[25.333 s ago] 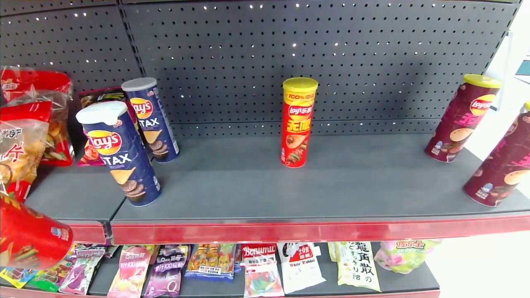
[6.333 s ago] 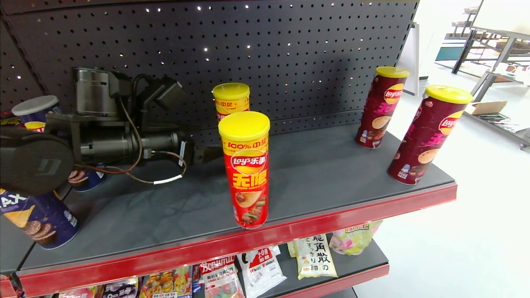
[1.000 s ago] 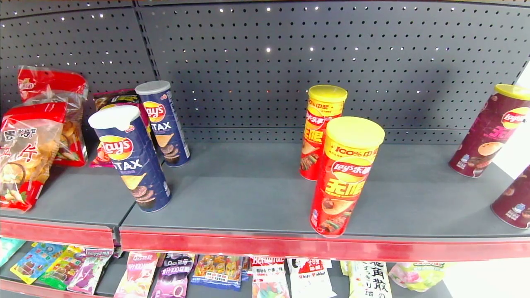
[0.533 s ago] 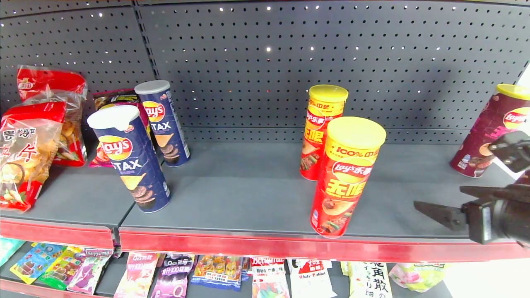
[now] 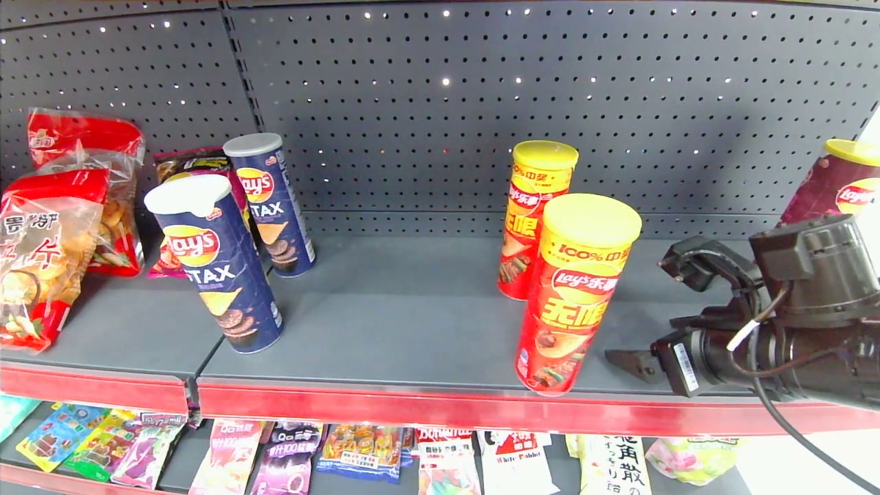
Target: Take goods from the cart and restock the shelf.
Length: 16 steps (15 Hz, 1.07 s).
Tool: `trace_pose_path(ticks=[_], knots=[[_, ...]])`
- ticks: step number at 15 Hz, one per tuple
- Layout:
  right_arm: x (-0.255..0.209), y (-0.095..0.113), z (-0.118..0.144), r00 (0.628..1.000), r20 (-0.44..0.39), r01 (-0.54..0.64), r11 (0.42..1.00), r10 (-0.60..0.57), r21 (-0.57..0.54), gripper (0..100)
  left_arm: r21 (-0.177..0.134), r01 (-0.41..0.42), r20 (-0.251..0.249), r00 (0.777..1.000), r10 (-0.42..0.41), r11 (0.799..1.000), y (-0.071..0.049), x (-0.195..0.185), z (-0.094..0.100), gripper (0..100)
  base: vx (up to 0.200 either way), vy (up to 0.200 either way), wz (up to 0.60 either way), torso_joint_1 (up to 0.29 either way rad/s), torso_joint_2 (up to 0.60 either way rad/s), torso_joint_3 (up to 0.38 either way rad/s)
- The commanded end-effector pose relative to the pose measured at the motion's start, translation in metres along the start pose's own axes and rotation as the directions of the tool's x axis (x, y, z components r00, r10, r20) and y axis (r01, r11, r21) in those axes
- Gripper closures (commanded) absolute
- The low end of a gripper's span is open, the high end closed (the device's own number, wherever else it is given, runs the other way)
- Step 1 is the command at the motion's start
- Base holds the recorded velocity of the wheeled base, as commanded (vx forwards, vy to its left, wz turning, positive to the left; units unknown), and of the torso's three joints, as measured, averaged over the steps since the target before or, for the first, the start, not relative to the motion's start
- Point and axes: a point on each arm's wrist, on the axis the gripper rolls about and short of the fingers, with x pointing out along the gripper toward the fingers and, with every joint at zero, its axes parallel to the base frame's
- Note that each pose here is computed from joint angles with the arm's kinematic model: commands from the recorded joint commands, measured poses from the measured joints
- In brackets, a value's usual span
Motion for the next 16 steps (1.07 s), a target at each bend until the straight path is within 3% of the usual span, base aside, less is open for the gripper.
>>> trace_pose_path(ticks=[1, 16], knots=[[0.008, 0.003, 0.001, 1.0, -0.022, -0.005, 1.0, 0.005, -0.008, 0, 0.0, -0.001, 0.001, 1.0, 0.001, 1.0, 0.0, 0.0, 0.0, 0, 0.0, 0.0, 0.0, 0.0, 0.0, 0.0], [0.017, 0.021, 0.006, 0.998, -0.006, -0.056, 0.997, 0.056, -0.05, 0, 0.0, -0.001, 0.001, 1.0, 0.001, 1.0, 0.0, 0.0, 0.0, 0, 0.0, 0.0, 0.0, 0.0, 0.0, 0.0]])
